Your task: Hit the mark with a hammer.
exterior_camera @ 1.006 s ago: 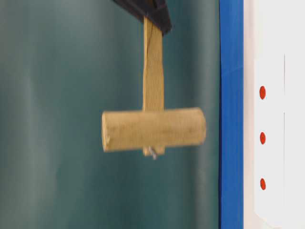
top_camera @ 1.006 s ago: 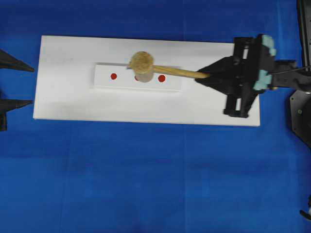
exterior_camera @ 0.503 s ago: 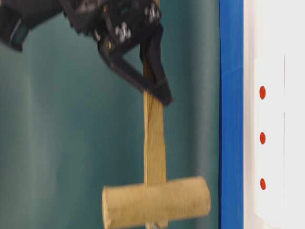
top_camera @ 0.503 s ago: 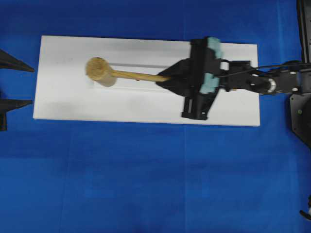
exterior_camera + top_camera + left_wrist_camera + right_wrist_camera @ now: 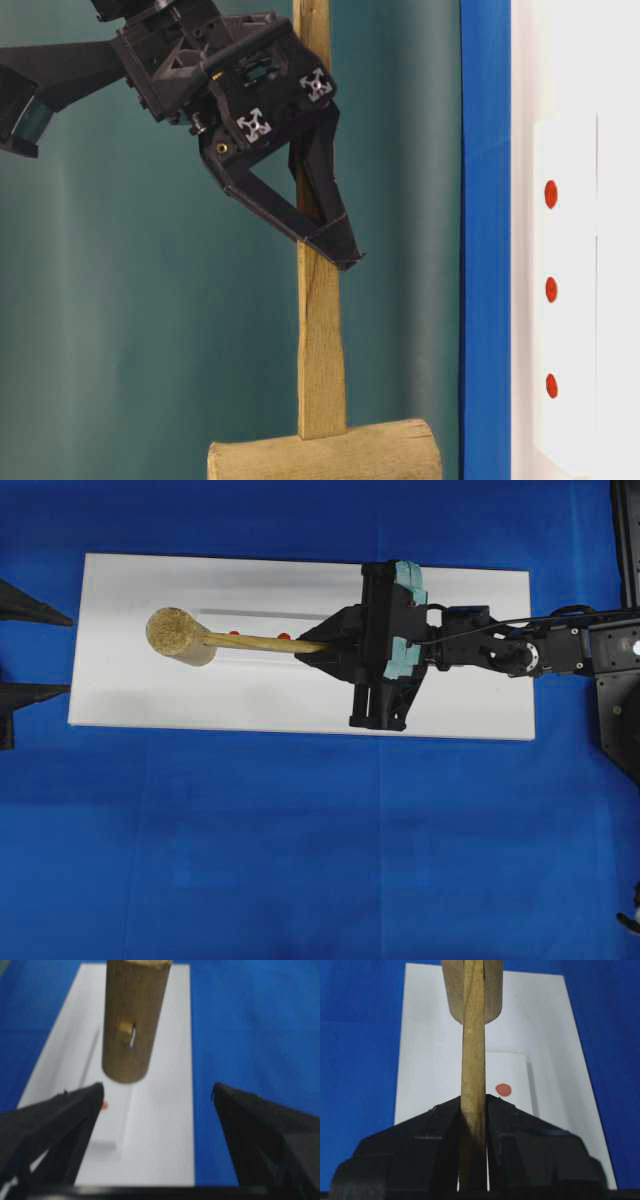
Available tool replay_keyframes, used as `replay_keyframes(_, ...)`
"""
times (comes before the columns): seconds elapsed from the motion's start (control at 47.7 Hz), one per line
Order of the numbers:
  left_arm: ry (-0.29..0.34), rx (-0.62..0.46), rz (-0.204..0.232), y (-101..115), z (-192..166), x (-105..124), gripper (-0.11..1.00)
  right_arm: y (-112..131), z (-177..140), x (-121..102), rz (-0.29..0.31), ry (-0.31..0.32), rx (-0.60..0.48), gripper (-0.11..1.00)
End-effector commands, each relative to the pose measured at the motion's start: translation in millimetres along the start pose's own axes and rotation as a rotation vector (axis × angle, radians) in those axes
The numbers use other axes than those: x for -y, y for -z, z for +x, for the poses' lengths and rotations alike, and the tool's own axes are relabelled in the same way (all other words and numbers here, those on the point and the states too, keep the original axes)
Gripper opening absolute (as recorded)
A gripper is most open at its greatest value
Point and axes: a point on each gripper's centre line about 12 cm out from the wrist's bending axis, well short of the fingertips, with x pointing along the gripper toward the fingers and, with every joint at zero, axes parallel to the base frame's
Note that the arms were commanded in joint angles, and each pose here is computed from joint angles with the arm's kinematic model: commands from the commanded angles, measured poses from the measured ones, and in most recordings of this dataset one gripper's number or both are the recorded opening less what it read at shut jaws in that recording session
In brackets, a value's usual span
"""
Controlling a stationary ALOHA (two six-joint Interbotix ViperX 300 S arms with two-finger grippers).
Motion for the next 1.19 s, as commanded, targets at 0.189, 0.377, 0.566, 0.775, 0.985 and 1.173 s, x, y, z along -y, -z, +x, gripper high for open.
replay_keyframes(0.189, -0.019, 0.067, 0.014, -7.8, 28.9, -3.1, 0.88, -18.6, -3.3, -1.3, 0.001, -0.002, 0.05, 0.03)
replay_keyframes(0.377, -0.031, 0.009, 0.011, -8.2, 59.8, -6.7, 0.88, -17.9, -3.3, -1.4, -0.001, -0.003, 0.048, 0.03)
replay_keyframes(0.566, -0.046, -0.034, 0.021, -7.0, 95.1, -12.0, 0.9, -18.6, -3.3, -1.3, 0.001, -0.002, 0.05, 0.03)
replay_keyframes(0.775, -0.043, -0.055, 0.032, -13.1, 134.8, -13.5, 0.94, -18.5, -3.8, -1.2, -0.001, -0.002, 0.05, 0.03)
replay_keyframes(0.985, -0.041, -0.065, 0.032, -13.2, 144.2, -13.5, 0.93, -18.6, -3.3, -1.4, -0.002, -0.003, 0.05, 0.03)
replay_keyframes(1.173, -0.042, -0.078, 0.042, -11.3, 142.8, -13.8, 0.92, -19.1, -3.8, -1.5, -0.006, -0.004, 0.052, 0.03)
